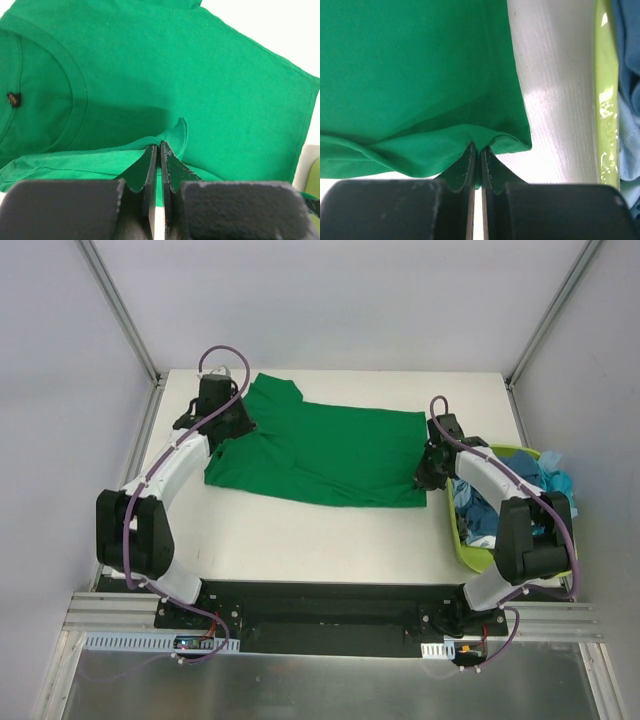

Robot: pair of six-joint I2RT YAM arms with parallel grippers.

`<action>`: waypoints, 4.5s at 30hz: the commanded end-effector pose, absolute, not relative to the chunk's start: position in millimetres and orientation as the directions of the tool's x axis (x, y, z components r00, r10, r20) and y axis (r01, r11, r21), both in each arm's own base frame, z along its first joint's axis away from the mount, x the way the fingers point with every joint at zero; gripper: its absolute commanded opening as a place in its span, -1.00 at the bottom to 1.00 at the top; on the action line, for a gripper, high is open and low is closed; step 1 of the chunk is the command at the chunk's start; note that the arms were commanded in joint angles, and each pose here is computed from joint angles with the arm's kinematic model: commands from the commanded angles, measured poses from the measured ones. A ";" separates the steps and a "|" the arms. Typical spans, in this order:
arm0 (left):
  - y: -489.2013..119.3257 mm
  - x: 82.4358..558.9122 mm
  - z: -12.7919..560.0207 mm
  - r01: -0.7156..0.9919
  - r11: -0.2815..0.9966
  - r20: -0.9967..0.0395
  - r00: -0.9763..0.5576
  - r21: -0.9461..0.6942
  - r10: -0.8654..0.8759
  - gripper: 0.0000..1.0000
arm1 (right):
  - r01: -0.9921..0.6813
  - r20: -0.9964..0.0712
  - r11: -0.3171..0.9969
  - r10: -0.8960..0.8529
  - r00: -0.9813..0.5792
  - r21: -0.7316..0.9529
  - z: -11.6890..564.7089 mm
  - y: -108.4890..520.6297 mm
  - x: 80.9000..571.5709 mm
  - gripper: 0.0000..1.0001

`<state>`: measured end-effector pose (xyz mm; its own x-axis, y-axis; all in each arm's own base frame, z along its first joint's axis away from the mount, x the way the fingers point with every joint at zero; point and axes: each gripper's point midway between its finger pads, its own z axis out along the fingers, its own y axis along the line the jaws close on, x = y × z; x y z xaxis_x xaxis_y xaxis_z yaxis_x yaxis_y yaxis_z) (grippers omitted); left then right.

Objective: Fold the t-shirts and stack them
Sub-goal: Fold the flattened tshirt in 1/3 of the way, then grap the side of the flattened tshirt furthest away from the robot with both arms

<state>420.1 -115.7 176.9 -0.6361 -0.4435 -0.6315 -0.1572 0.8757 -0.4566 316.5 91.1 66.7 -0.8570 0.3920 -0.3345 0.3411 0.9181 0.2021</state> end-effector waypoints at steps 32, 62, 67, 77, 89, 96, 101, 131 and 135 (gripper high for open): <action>-75.5 515.6 206.8 -0.117 0.891 -0.715 -0.555 -0.439 -0.425 0.98 | 0.248 -0.543 0.944 0.327 -0.773 0.217 138.6 78.8 415.4 0.71; -63.9 263.4 14.6 -0.577 0.726 -0.169 -0.727 -0.374 -0.665 0.98 | 0.045 -0.237 0.947 0.125 -0.963 0.317 19.9 157.6 265.0 0.93; -50.7 215.5 15.7 -0.616 0.724 -0.192 -0.706 -0.309 -0.682 0.98 | 0.024 -0.237 0.942 0.109 -0.965 0.336 21.3 157.8 220.6 0.93; -51.5 218.3 63.6 -0.579 0.711 -0.312 -0.643 -0.398 -0.699 0.98 | -0.056 -0.368 0.926 0.093 -0.925 0.374 61.5 159.6 215.5 0.93; -40.9 332.5 161.8 -0.445 0.808 -0.523 -0.616 -0.386 -0.589 0.98 | -0.067 -0.507 0.950 0.103 -0.856 0.306 109.5 146.6 272.7 0.93; -45.6 449.0 180.7 -0.157 0.939 -0.590 -0.743 -0.305 -0.316 0.98 | -0.103 -0.525 0.953 0.065 -0.848 0.285 113.7 138.7 298.0 0.93; -35.6 519.3 156.9 -0.063 0.975 -0.611 -0.771 -0.212 -0.182 0.97 | -0.109 -0.522 0.963 0.037 -0.852 0.246 108.5 133.6 310.0 0.93; -32.0 538.6 15.6 -0.091 0.993 -0.352 -0.930 -0.072 -0.110 -0.13 | -0.051 -0.441 0.971 0.058 -0.896 0.233 78.9 126.6 315.4 0.93; -33.2 537.5 15.1 -0.085 0.993 -0.347 -0.931 -0.082 -0.109 -0.30 | -0.048 -0.443 0.971 0.062 -0.894 0.233 79.2 126.9 316.1 0.93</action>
